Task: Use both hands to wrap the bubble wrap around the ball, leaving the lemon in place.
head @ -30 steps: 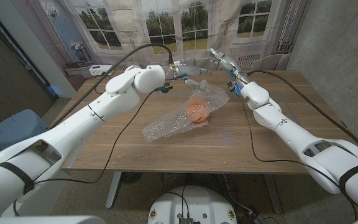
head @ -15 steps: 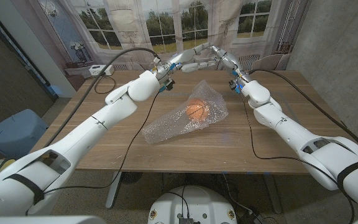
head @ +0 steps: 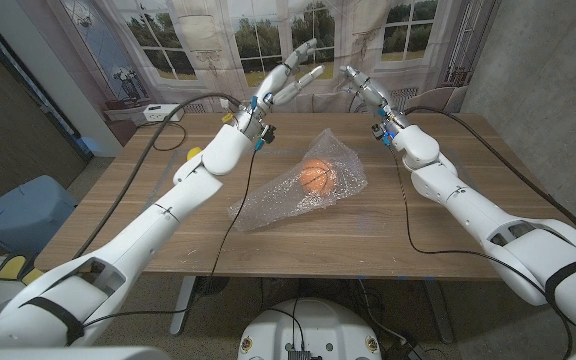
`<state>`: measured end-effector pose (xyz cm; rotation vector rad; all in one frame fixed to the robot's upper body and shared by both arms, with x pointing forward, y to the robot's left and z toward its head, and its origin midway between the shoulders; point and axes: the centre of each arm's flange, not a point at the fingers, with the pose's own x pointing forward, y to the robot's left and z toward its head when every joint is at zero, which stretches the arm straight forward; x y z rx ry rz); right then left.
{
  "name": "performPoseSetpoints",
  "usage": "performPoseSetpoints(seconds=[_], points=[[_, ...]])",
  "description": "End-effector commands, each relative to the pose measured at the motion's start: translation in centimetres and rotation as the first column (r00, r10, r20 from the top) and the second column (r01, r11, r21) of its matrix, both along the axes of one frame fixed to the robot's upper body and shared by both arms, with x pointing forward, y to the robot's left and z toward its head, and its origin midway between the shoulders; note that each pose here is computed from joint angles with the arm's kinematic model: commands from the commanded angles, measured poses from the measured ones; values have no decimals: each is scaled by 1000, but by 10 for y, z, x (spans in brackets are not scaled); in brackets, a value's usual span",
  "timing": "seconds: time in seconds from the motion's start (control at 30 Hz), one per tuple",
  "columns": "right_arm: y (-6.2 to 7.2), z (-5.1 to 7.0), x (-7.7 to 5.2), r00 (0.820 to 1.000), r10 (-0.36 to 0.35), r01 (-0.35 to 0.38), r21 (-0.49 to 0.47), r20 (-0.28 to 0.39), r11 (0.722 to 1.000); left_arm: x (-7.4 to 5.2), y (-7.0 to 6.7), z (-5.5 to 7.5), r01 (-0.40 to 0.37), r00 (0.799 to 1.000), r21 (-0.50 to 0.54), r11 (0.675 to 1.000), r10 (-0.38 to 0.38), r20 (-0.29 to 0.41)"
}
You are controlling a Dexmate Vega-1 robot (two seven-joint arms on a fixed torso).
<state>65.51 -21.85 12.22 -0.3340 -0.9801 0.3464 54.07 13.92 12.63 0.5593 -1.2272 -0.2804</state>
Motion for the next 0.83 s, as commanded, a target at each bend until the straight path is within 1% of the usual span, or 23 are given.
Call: performPoseSetpoints(seconds=[0.03,0.13,0.2,0.27,0.33,0.47,0.53,0.6,0.7,0.83], points=[[-14,6,-3,1000,9,-9,85,-7,996,-7,37,-16,87,993,-211,974,-102,-63],[-19,6,-5,1000,9,-8,108,-12,994,-8,46,-22,103,988,-237,966,-128,-91],[-23,5,-5,1000,16,-14,143,-17,990,-8,52,-27,112,983,-253,961,-144,-113],[-26,5,-6,1000,-4,8,153,-25,988,-8,59,-31,122,977,-260,958,-162,-137],[-29,5,-6,999,0,5,176,-33,984,-8,65,-35,124,974,-273,954,-170,-153],[-34,5,-9,998,-46,55,196,-48,979,-6,78,-44,149,960,-291,945,-208,-186],[-38,6,-10,995,-80,90,204,-58,975,-5,84,-49,148,955,-303,941,-215,-202],[-40,5,-9,993,-98,110,215,-68,970,-3,90,-56,147,949,-321,936,-225,-221],[-39,3,-7,991,-106,122,243,-78,962,1,100,-62,130,944,-330,935,-219,-247],[-29,2,-5,993,-93,108,256,-69,961,5,111,-65,129,938,-364,923,-232,-256]])
